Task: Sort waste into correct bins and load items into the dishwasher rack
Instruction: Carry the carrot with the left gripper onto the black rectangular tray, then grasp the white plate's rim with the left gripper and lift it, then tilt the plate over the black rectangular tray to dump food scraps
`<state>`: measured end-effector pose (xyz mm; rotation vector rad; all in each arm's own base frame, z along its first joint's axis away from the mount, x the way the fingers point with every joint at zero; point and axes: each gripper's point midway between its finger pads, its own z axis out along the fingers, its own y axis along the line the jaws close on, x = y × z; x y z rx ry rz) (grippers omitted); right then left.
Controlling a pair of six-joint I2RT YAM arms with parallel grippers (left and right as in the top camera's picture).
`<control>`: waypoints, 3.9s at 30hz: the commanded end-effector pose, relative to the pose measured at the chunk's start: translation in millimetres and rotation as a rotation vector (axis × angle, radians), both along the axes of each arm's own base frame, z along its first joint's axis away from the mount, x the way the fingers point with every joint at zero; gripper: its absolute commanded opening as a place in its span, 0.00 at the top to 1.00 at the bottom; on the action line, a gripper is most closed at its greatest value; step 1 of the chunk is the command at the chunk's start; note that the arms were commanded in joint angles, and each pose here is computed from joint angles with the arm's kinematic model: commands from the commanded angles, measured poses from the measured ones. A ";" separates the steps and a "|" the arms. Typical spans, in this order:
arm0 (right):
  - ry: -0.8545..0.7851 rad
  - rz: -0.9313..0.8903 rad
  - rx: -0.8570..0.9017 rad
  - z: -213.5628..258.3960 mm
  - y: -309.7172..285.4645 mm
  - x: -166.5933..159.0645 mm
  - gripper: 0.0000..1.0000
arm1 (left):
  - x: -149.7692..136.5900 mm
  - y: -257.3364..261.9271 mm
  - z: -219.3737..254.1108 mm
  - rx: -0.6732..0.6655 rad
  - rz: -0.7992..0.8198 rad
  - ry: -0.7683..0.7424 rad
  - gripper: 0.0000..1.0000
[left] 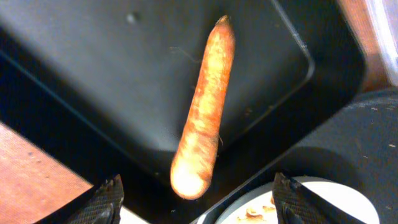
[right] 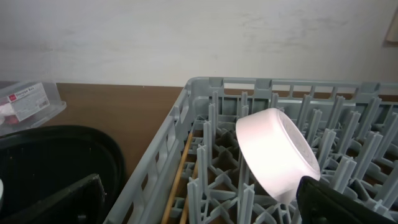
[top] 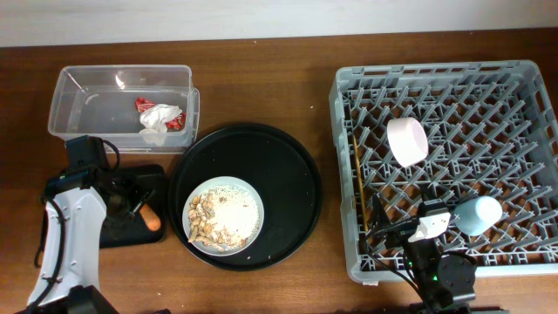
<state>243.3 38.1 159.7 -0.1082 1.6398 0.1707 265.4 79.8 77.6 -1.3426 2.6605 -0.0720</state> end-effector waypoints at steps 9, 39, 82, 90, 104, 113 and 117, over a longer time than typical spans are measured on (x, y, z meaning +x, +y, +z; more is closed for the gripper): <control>0.000 -0.001 -0.006 -2.2 -0.8 0.0 0.02 | 63.8 -116.3 60.8 -0.052 -0.702 -0.273 0.31; 0.000 -0.001 -0.006 -2.2 -0.8 0.0 0.02 | -45.9 -268.3 -77.6 0.145 -1.404 0.257 0.86; 0.000 -0.001 -0.006 -2.2 -0.8 0.0 0.02 | 47.8 -150.4 64.2 0.100 -0.929 -0.020 1.00; 0.000 -0.001 -0.006 -2.2 -0.8 0.0 0.02 | 57.2 -128.8 72.4 -0.143 -0.922 -0.152 1.00; 0.000 -0.001 -0.006 -2.2 -0.8 0.0 0.02 | 54.8 -73.7 97.5 -0.378 -0.755 -0.371 1.00; 0.000 -0.001 -0.006 -2.2 -0.8 0.0 0.02 | 50.8 -55.4 125.1 -0.533 -0.709 -0.621 1.00; 0.000 -0.001 -0.006 -2.2 -0.8 0.0 0.02 | 41.8 -41.3 128.8 -0.596 -0.647 -0.734 1.00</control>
